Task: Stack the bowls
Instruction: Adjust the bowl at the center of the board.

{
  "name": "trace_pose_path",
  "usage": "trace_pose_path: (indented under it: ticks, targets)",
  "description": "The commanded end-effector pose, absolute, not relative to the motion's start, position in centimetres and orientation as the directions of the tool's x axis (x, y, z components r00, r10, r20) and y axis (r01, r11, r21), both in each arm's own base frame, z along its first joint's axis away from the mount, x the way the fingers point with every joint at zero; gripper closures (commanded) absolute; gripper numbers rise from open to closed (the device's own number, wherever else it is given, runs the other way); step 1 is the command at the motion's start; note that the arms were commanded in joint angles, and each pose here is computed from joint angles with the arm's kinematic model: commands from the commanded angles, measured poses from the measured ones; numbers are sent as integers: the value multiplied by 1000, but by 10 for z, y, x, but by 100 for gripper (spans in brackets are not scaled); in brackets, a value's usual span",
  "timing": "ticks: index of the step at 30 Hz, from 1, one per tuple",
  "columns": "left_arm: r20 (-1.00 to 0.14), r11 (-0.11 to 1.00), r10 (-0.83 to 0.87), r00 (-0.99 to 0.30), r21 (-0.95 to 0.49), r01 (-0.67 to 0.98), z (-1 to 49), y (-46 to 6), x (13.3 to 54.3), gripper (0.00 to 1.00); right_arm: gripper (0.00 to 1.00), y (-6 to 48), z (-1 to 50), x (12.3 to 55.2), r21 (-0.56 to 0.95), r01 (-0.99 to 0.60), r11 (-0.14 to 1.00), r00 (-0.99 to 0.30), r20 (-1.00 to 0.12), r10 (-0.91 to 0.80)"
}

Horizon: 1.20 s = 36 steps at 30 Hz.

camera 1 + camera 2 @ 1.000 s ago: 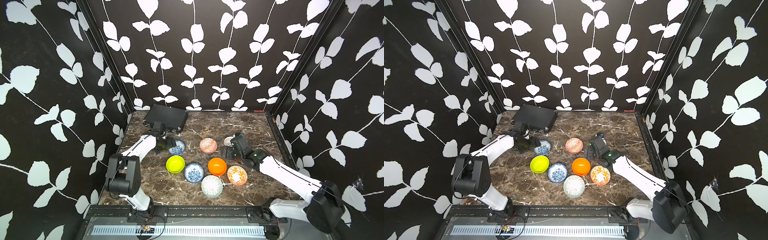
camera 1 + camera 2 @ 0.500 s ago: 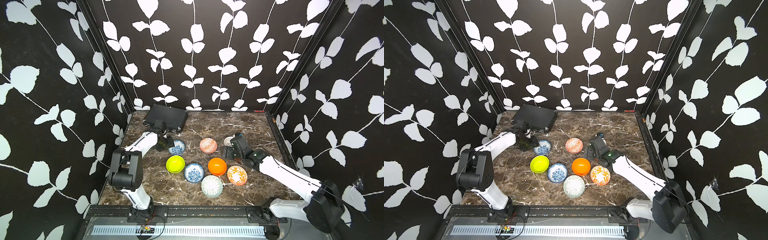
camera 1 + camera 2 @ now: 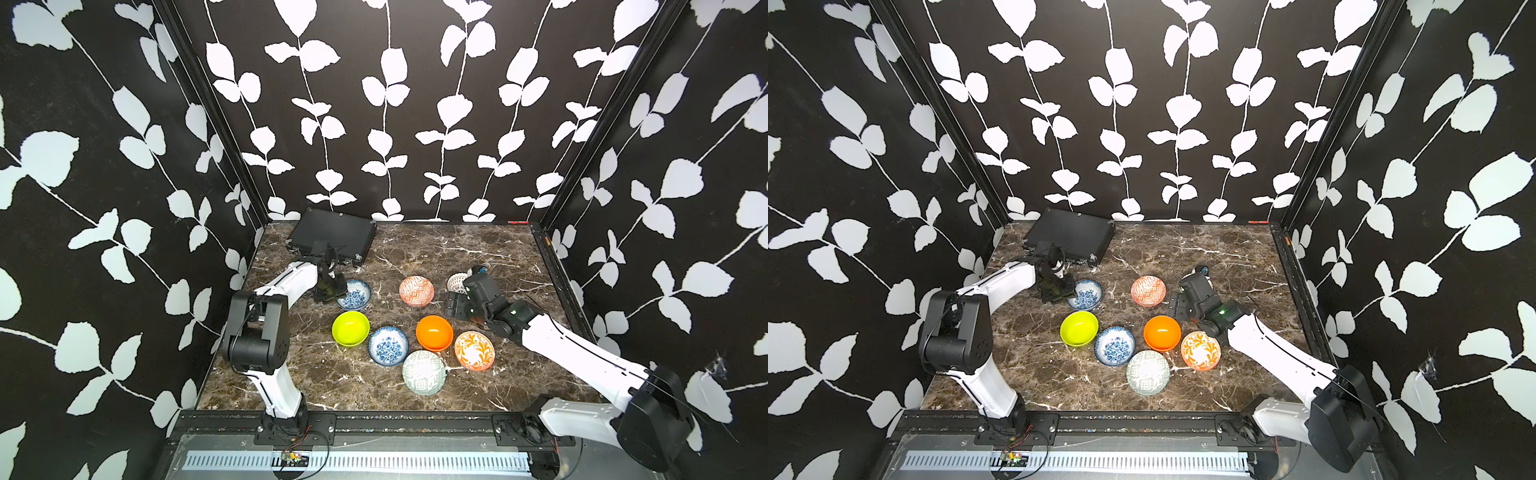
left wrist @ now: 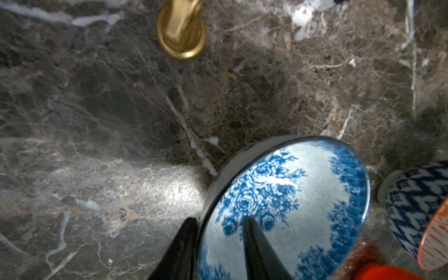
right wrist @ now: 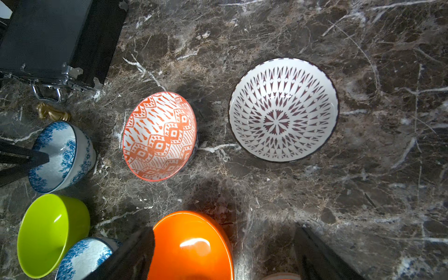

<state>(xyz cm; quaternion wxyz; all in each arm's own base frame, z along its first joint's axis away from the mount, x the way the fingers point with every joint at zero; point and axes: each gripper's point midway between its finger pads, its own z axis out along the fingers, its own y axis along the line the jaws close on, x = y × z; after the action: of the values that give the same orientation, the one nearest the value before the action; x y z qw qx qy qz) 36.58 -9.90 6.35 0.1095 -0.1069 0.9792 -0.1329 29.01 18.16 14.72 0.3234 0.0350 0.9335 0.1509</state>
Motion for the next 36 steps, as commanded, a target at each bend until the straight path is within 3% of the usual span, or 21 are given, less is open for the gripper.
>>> trace_pose_path:
  ticks: [1, 14, 36]
  targets:
    - [-167, 942, -229, -959, -287, -175, 66, -102, 366, 74, 8, 180, 153, 292, 322, -31, 946, -769, -612, 183]
    - [-170, 949, -205, -964, -275, -153, 69, -108, 370, 100, 8, 179, 154, 291, 328, -31, 944, -765, -615, 189]
    - [-214, 902, -177, -961, -427, -71, 78, -137, 384, 100, 8, 179, 153, 290, 330, -30, 944, -765, -615, 190]
